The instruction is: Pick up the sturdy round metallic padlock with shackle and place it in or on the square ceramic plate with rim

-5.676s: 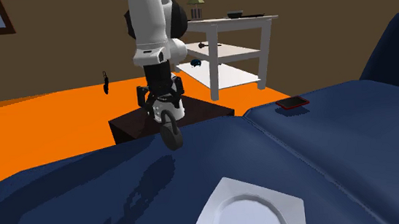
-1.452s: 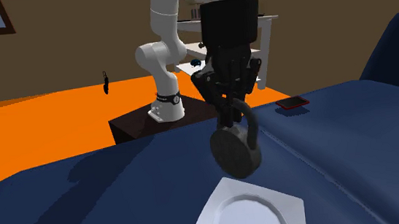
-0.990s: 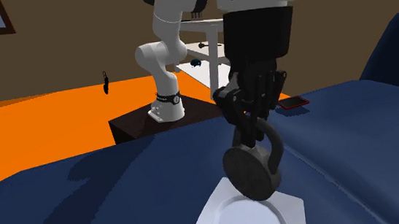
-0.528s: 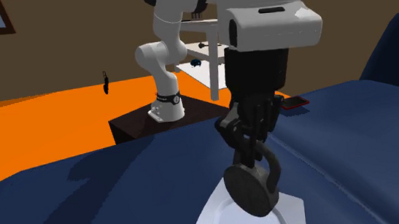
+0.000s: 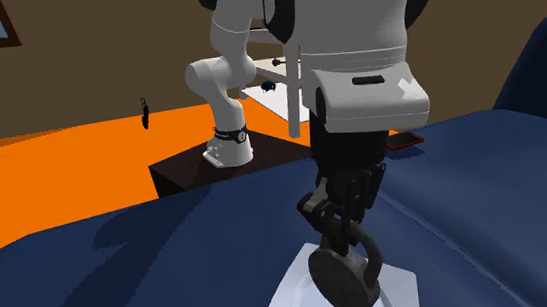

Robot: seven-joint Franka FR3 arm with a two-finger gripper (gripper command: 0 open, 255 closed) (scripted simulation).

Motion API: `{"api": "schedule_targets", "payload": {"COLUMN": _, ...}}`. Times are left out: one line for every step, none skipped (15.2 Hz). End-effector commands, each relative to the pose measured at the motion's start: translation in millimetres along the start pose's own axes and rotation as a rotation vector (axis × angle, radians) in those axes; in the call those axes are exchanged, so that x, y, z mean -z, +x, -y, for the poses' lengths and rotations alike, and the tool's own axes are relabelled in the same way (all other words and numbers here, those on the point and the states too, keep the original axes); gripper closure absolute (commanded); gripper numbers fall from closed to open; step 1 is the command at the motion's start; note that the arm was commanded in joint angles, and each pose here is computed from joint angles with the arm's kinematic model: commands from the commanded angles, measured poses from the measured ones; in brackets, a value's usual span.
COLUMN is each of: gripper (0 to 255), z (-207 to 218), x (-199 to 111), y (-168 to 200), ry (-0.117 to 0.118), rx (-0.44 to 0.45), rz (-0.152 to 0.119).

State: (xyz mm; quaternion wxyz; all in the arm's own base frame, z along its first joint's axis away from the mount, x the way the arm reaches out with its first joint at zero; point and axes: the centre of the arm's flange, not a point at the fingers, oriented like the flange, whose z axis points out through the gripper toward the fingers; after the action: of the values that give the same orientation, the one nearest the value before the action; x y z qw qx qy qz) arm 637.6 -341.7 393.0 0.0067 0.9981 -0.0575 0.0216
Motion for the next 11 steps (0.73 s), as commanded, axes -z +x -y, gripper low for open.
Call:
{"api": "schedule_targets", "payload": {"gripper": 255, "z": -0.1, "x": -11.6, "y": -1.7, "ry": -0.001, "rx": 0.0, "rz": -0.001}}
{"api": "schedule_targets", "payload": {"gripper": 255, "z": 0.0, "x": -19.3, "y": -2.0, "ry": -0.001, "rx": 0.0, "rz": -0.001}}
{"api": "schedule_targets", "payload": {"gripper": 255, "z": 0.0, "x": -19.3, "y": -2.1, "ry": -0.001, "rx": 0.0, "rz": -0.001}}
{"api": "schedule_targets", "payload": {"gripper": 255, "z": 0.0, "x": -19.3, "y": -2.0, "ry": -0.001, "rx": 0.0, "rz": -0.001}}
{"api": "schedule_targets", "payload": {"gripper": 255, "z": 0.0, "x": -19.3, "y": -2.0, "ry": -0.001, "rx": 0.0, "rz": -0.001}}
{"api": "schedule_targets", "payload": {"gripper": 255, "z": 0.0, "x": -19.3, "y": -2.0, "ry": -0.001, "rx": 0.0, "rz": -0.001}}
{"api": "schedule_targets", "payload": {"gripper": 255, "z": 0.0, "x": -19.3, "y": -2.0, "ry": -0.001, "rx": 0.0, "rz": -0.001}}
{"api": "schedule_targets", "payload": {"gripper": 255, "z": 0.0, "x": -19.3, "y": -2.0, "ry": -0.001, "rx": 0.0, "rz": -0.001}}
{"api": "schedule_targets", "payload": {"gripper": 255, "z": 0.0, "x": -19.3, "y": -2.0, "ry": -0.001, "rx": 0.0, "rz": -0.001}}
{"api": "schedule_targets", "payload": {"gripper": 255, "z": 0.0, "x": -19.3, "y": -2.0, "ry": -0.001, "rx": 0.0, "rz": -0.001}}
{"api": "schedule_targets", "payload": {"gripper": 0, "z": 0.0, "x": -19.3, "y": -2.0, "ry": -0.001, "rx": 0.0, "rz": -0.001}}
